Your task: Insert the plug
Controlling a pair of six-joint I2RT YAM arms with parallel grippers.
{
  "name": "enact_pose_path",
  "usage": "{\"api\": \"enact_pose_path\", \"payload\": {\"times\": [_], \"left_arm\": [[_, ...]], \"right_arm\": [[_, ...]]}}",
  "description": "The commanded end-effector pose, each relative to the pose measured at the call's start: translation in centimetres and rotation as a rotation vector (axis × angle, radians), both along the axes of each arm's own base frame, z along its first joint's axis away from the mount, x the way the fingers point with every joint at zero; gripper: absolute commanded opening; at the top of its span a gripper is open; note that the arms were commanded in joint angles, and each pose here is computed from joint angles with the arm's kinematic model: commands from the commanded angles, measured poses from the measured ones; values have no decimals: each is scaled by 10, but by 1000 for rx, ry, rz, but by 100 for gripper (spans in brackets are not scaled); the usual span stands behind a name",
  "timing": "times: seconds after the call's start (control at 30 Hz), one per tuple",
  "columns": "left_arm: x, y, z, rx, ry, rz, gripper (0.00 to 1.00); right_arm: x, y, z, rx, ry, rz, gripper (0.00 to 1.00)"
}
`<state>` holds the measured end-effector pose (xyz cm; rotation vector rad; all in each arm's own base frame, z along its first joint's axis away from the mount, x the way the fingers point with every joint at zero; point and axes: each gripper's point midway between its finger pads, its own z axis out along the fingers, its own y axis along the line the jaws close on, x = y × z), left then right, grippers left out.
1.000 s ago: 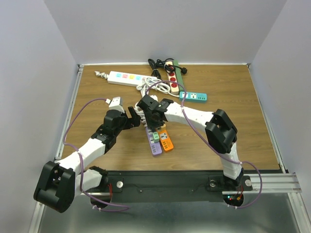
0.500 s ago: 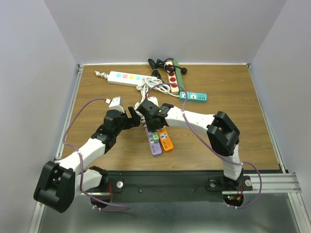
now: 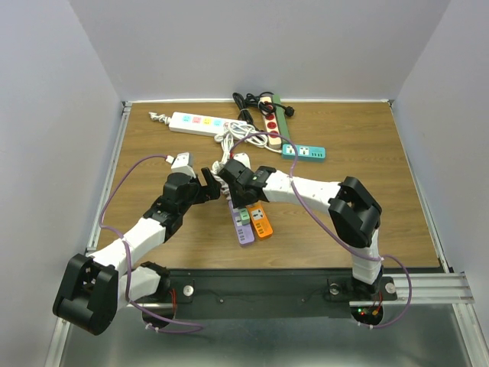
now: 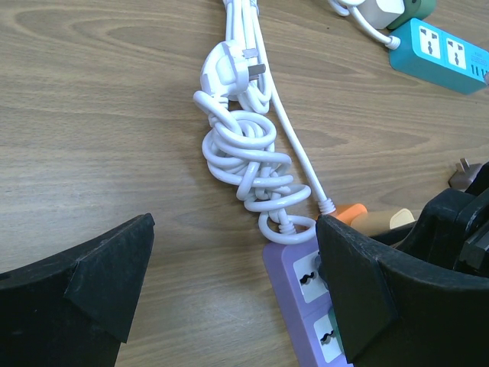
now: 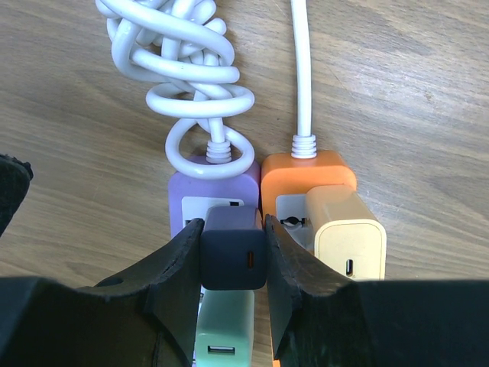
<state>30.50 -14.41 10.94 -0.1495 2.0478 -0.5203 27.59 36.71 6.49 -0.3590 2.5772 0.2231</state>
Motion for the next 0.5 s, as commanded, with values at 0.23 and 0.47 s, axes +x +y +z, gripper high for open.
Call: {"api": "enact_pose_path", "payload": {"times": [0.23, 0.47], "left_arm": [[7, 0, 15, -11, -56, 1, 99], [8, 0, 16, -8, -53, 0, 99]], "right_arm": [[-62, -39, -75, -221, 242, 95, 0], [-72, -46, -84, -232, 279, 108, 0]]}}
